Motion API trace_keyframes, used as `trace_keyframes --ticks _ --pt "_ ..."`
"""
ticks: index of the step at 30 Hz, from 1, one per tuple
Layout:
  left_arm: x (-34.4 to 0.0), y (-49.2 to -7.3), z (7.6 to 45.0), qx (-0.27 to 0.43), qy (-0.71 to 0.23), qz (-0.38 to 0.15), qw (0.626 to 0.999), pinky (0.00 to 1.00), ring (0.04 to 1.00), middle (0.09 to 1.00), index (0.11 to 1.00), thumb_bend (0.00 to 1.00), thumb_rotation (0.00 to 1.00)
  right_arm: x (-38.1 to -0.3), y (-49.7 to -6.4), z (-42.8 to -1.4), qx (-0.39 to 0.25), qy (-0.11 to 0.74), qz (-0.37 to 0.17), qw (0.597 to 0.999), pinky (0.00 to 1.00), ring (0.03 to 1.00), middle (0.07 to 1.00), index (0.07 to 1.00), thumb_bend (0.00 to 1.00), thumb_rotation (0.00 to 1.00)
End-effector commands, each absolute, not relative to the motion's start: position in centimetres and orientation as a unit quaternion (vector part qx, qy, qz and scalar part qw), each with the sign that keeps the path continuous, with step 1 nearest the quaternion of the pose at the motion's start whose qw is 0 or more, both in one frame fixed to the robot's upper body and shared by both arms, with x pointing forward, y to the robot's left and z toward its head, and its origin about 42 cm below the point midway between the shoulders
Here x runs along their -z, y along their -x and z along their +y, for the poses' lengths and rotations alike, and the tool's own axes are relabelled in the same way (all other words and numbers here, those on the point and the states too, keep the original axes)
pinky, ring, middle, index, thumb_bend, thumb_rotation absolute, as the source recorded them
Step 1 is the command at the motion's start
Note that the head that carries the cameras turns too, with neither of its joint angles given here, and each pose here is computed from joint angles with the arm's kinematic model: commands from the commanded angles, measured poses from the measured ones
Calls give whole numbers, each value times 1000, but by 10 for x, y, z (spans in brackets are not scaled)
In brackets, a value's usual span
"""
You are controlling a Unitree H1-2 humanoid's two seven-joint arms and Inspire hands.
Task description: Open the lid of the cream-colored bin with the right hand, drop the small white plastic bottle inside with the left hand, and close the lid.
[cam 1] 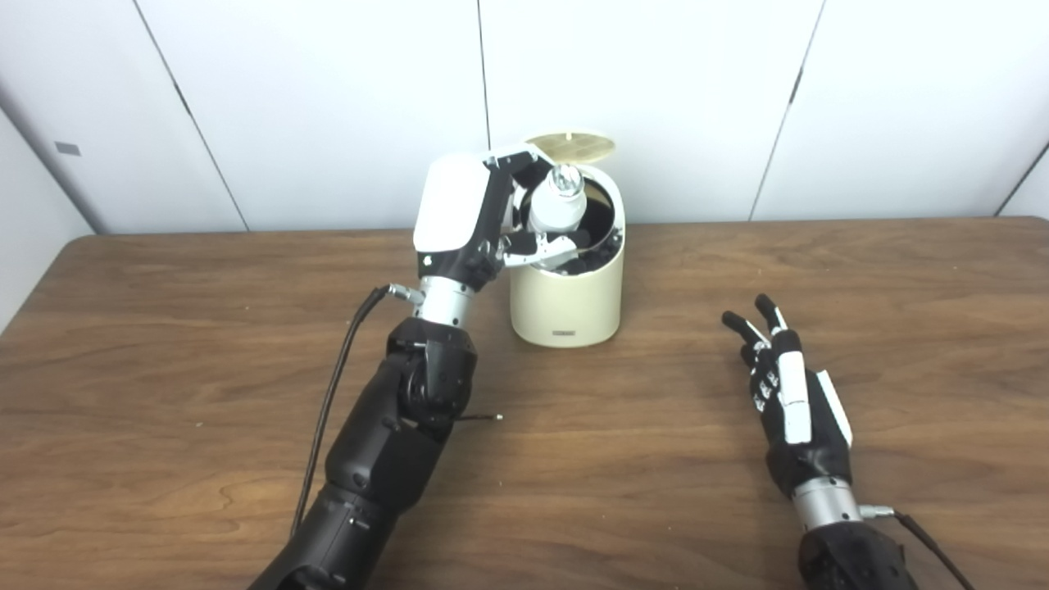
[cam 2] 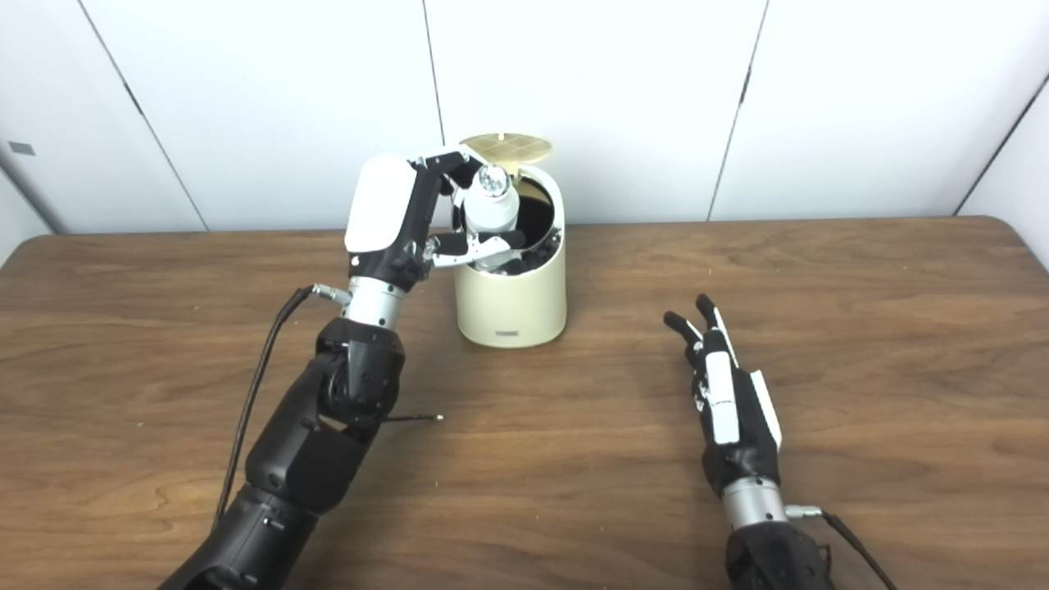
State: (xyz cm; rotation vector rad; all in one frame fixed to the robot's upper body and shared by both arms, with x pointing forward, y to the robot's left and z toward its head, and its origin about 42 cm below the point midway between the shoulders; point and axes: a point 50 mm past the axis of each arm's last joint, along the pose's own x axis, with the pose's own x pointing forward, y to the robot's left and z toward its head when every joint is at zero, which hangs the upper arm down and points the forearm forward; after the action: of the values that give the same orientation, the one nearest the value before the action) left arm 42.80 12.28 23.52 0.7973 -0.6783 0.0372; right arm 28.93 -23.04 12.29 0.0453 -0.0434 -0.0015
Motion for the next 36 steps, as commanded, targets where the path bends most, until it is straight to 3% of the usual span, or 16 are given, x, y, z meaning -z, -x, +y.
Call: trace_keyframes --ticks 1,6,15,22,23,25,29,36 --pt "-258 -429 119 -34 -375 -360 854 525 606 626 616 969 26 -122 -291 -223 -18 -26 -16 999 1000 984 879 985 615 1000" --pt "-259 -429 120 -38 -377 -362 852 547 626 637 633 993 39 -121 -291 -224 -17 -26 -13 999 1000 987 877 985 629 1000" --pt "-261 -427 120 -40 -366 -361 857 456 537 621 625 989 36 -120 -291 -226 -14 -30 -9 999 1000 986 871 988 623 1000" --pt "-264 -420 125 -56 -331 -381 862 368 427 503 540 930 7 -121 -292 -227 -14 -35 -9 999 1000 991 874 984 614 1000" --pt "-264 -419 126 -59 -326 -385 862 358 413 484 509 691 35 -121 -292 -227 -14 -34 -9 999 1000 988 874 985 611 1000" --pt "-265 -418 129 -63 -318 -389 862 366 415 478 492 569 50 -122 -292 -227 -14 -33 -9 999 1000 985 874 985 608 1000" --pt "-267 -413 138 -68 -285 -381 877 359 426 495 486 526 50 -122 -292 -228 -13 -36 -10 999 1000 988 881 983 616 1000" --pt "-273 -397 164 -94 -228 -337 909 264 359 502 487 524 55 -125 -291 -233 -9 -47 -12 999 1000 988 881 982 614 1000"
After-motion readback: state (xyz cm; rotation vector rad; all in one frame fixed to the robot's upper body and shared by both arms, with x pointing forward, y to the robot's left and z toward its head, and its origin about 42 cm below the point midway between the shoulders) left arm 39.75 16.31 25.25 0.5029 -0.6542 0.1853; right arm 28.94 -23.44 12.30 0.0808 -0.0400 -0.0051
